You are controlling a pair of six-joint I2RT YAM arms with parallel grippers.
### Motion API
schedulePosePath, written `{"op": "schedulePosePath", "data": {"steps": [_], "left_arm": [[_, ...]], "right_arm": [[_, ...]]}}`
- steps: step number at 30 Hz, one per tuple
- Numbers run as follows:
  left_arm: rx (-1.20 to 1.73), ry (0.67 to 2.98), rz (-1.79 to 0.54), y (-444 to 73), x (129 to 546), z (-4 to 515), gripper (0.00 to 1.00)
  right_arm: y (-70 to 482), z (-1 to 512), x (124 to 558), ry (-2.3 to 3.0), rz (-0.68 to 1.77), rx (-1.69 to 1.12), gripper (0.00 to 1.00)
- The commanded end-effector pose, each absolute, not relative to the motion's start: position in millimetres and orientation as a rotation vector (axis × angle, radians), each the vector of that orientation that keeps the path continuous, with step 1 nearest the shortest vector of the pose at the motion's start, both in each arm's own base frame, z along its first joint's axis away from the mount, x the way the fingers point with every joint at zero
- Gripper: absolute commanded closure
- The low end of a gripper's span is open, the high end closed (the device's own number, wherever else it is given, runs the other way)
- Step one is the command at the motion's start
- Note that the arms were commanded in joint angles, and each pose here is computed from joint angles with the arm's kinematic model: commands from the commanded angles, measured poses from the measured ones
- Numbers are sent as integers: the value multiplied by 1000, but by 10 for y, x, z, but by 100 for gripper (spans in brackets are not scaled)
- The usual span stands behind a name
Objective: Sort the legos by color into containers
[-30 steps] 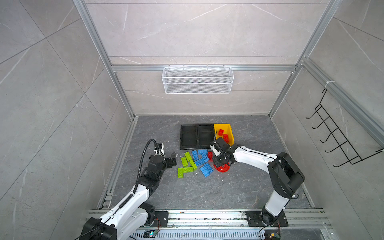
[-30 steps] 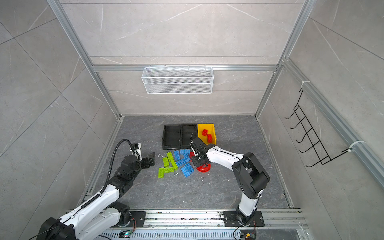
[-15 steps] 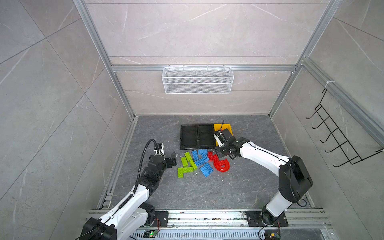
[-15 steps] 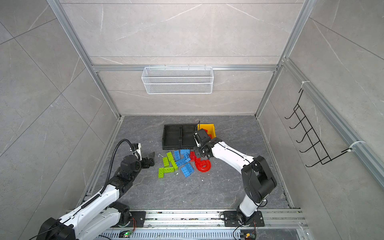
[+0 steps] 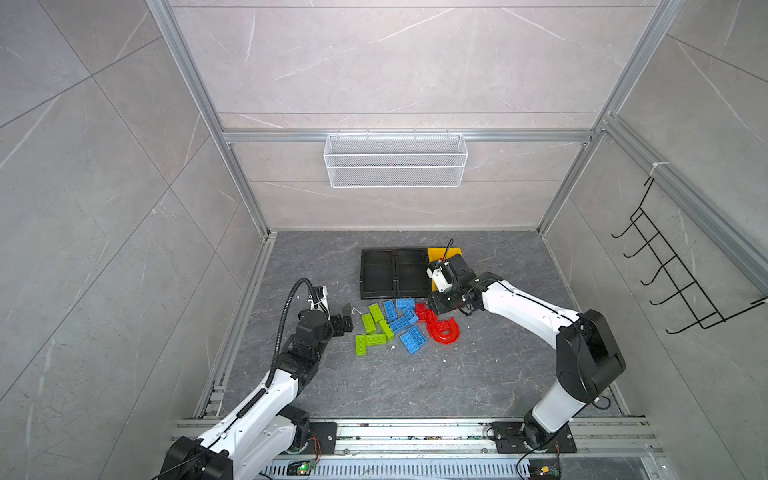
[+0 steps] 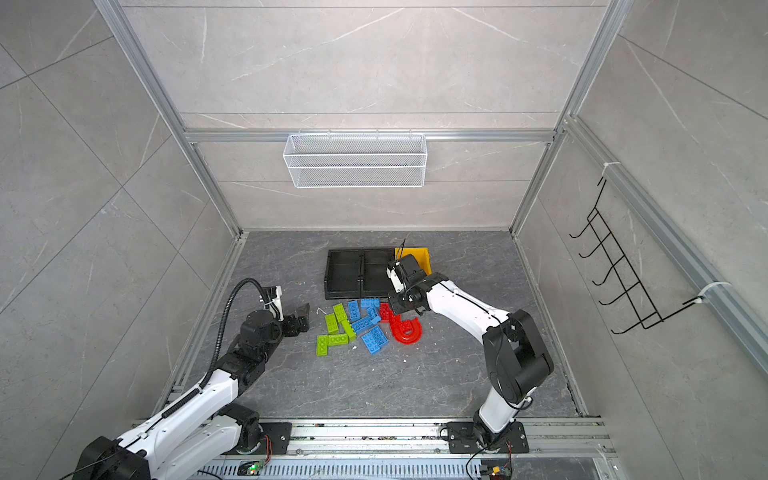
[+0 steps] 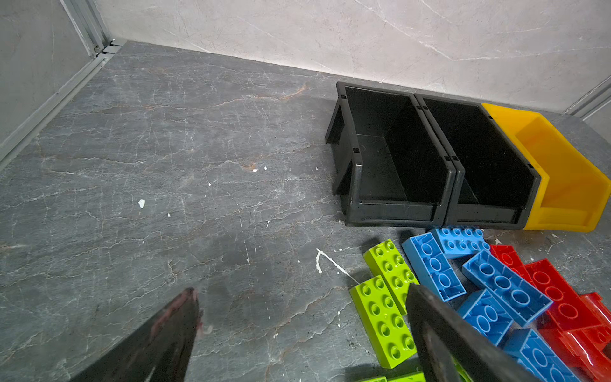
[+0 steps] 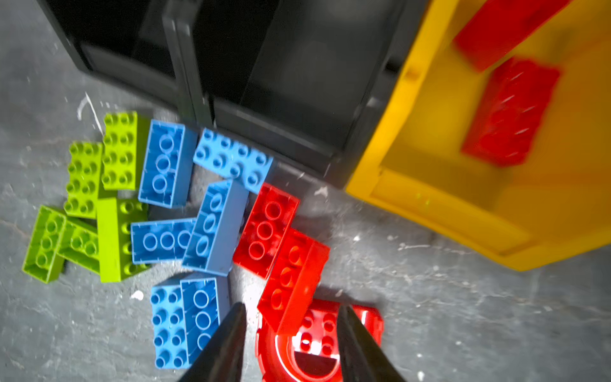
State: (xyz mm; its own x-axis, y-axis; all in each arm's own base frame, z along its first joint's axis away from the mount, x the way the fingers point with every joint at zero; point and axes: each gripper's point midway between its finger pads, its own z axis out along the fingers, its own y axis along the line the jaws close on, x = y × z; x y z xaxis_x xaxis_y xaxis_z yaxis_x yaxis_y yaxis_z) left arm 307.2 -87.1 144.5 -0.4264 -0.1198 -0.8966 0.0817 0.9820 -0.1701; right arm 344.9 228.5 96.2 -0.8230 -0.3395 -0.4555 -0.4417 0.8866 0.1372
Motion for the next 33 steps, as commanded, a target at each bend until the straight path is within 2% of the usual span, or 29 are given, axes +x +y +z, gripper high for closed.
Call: {"op": "schedulePosePath", "data": {"steps": [1,19,33], "left_arm": [[-46,1948,-231,-870,3140,1613,1],[-46,1946,-226,-860,3131,1620,1],[-45,1939,-229,-864,3131,1651,1]], "right_arm": [[2353,754,3400,2665,385,-565,52],[2354,248,3412,2749,363,-575,53],[2199,262,3368,2771,273,-539,65]]}}
